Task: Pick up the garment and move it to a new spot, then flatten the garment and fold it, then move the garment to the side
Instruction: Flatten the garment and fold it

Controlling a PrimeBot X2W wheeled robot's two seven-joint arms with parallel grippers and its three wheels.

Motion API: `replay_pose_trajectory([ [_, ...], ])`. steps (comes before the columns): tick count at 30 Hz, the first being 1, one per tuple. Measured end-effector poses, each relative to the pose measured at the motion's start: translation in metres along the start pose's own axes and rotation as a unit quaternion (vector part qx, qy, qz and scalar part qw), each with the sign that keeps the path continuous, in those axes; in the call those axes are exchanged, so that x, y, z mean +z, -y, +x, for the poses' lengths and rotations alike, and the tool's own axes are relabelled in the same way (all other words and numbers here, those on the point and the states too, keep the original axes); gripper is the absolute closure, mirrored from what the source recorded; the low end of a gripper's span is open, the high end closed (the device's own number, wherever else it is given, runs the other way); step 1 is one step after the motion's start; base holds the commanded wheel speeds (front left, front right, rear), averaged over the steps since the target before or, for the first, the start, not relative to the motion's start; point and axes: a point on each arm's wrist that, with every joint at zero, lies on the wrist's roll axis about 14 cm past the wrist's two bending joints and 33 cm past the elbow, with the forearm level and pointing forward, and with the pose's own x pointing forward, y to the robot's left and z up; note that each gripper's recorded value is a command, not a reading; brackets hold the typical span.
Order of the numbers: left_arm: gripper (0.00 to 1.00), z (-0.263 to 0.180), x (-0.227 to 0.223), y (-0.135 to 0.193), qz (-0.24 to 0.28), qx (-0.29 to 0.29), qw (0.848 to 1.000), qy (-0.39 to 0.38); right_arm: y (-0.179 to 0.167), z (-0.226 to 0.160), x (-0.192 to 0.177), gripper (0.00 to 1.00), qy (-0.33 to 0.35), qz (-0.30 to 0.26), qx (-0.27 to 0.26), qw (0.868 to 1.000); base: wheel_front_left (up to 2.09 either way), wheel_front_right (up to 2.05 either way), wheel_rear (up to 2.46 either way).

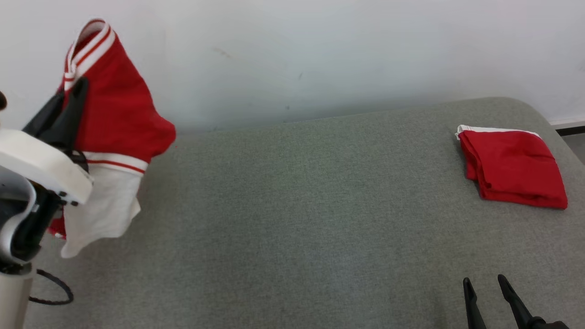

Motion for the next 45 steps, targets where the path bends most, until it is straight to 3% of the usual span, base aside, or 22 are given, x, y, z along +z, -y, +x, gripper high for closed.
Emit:
replay_pose_trajectory([
  [4,1.0,0.004,0.007,-0.002,0.014,-0.003,1.0,-0.01,0.0,-0.001,-0.001,0.0,-0.002,0.001,-0.001,1.0,0.0,0.0,0.0],
  [9,1.0,0.007,-0.032,0.024,-0.004,-0.034,0.997,-0.067,-0.001,-0.001,-0.005,0.0,-0.008,0.002,0.0,1.0,0.0,0.0,0.0],
  [15,1.0,0.007,-0.093,0.092,-0.06,-0.104,0.984,-0.129,-0.002,0.004,-0.003,0.0,-0.006,0.003,0.0,1.0,0.0,0.0,0.0],
  [22,1.0,0.009,-0.139,0.194,-0.127,-0.2,0.956,-0.175,0.006,0.005,-0.004,0.0,-0.01,0.001,-0.013,1.0,0.0,0.0,0.0],
  [29,1.0,0.021,-0.17,0.263,-0.138,-0.257,0.936,-0.199,0.02,0.005,-0.005,0.0,-0.015,0.004,-0.039,0.999,0.0,0.0,0.0],
  [32,0.73,0.025,-0.177,0.281,-0.142,-0.271,0.931,-0.197,0.028,0.001,-0.008,0.0,-0.022,0.005,-0.054,0.998,0.0,0.0,0.0],
  [33,0.57,0.025,-0.181,0.286,-0.141,-0.277,0.929,-0.2,0.03,0.0,-0.009,0.0,-0.023,0.005,-0.057,0.998,0.0,0.0,0.0],
  [34,0.0,0.025,-0.183,0.29,-0.142,-0.279,0.929,-0.199,0.031,-0.001,-0.01,0.0,-0.025,0.005,-0.06,0.998,0.0,0.0,0.0],
  [40,0.0,0.023,-0.178,0.303,-0.157,-0.287,0.929,-0.174,0.033,-0.003,-0.009,0.0,-0.021,0.014,-0.066,0.998,0.0,0.0,0.0],
  [45,0.0,0.024,-0.157,0.294,-0.179,-0.262,0.939,-0.13,0.032,-0.002,-0.007,0.0,-0.016,0.015,-0.062,0.998,0.0,0.0,0.0],
])
